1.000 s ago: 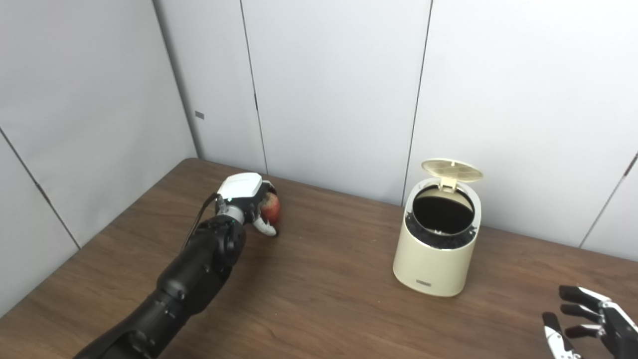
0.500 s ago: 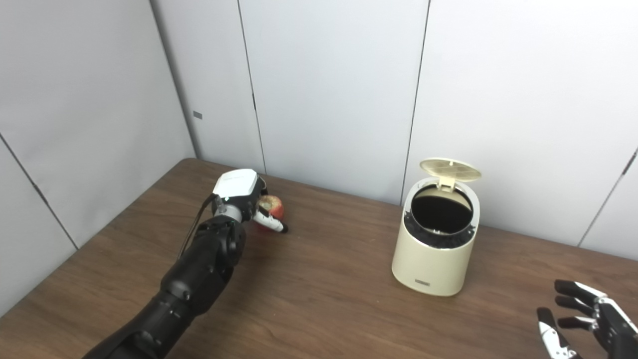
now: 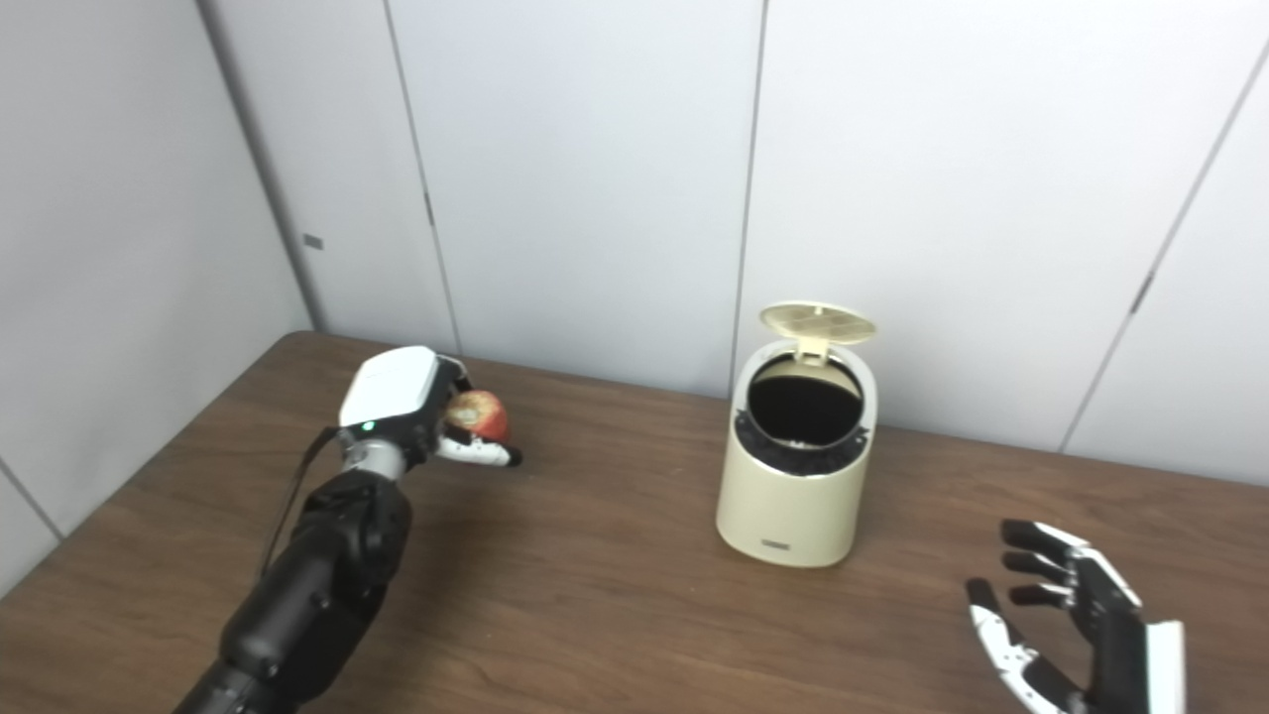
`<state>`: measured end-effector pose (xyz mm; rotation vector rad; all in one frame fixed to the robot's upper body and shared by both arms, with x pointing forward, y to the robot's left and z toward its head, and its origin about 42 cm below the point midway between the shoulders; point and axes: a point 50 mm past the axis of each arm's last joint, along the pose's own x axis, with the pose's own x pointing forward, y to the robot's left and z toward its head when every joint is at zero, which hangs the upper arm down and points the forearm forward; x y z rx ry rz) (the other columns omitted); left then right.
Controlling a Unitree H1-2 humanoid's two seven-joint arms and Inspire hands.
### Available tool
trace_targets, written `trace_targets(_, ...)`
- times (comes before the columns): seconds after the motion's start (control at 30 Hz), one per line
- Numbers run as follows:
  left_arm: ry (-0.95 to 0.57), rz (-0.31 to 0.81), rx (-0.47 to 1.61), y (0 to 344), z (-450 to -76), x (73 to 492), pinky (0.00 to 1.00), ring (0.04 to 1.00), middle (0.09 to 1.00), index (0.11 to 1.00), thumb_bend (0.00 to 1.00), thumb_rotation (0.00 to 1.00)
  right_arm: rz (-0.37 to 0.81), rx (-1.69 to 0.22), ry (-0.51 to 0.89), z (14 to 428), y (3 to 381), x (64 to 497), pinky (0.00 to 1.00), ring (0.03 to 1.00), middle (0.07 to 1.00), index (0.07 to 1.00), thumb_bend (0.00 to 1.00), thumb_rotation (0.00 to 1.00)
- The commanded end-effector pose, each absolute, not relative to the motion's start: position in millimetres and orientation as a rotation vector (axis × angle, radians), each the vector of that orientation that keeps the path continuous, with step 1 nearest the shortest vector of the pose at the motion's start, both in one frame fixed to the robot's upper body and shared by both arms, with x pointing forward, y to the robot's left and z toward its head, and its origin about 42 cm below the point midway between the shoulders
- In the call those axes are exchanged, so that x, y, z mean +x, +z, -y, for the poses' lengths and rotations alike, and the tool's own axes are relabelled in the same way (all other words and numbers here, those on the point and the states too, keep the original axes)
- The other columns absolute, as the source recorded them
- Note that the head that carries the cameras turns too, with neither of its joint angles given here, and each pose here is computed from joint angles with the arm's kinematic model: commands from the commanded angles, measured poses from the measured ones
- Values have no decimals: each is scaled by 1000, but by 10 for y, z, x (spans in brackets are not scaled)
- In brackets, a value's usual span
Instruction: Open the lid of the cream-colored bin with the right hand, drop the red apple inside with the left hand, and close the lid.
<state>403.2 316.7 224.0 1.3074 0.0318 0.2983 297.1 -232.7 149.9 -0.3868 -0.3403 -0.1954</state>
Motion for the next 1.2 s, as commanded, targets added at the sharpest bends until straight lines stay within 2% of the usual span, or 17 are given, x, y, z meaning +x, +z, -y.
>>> trace_targets(0.0, 364, 138, 1311, 2539, -3110, 3994, 189, 343, 444, 528, 495, 0, 442, -396, -201, 2321, 1588, 3031, 559, 677, 704, 690, 172, 0)
trace_targets(0.13, 371, 246, 1279, 2652, -3013, 3827, 204, 348, 453, 524, 496, 0, 424, -429, -215, 2295, 1454, 3066, 579, 691, 713, 699, 207, 1)
trace_targets(0.3, 319, 338, 1247, 2760, -2925, 3700, 201, 354, 466, 520, 497, 0, 410, -427, -229, 2211, 1370, 3103, 597, 703, 722, 706, 244, 206)
trace_targets(0.33, 311, 363, 1237, 2769, -2901, 3679, 201, 352, 466, 521, 497, 0, 408, -427, -229, 2196, 1367, 3107, 600, 707, 725, 707, 246, 222)
trace_targets(0.63, 229, 515, 1180, 2792, -2603, 3530, 208, 353, 470, 528, 496, 0, 418, -407, -237, 2091, 1327, 3164, 598, 708, 722, 705, 248, 160)
trace_targets(0.87, 192, 584, 1128, 2773, -2361, 3532, 203, 347, 462, 530, 494, 0, 400, -405, -236, 2047, 1315, 3181, 583, 702, 725, 711, 255, 222)
trace_targets(1.17, 170, 671, 1042, 2797, -2082, 3568, 218, 363, 481, 528, 496, 0, 403, -399, -242, 2028, 1279, 3199, 582, 699, 724, 709, 269, 250)
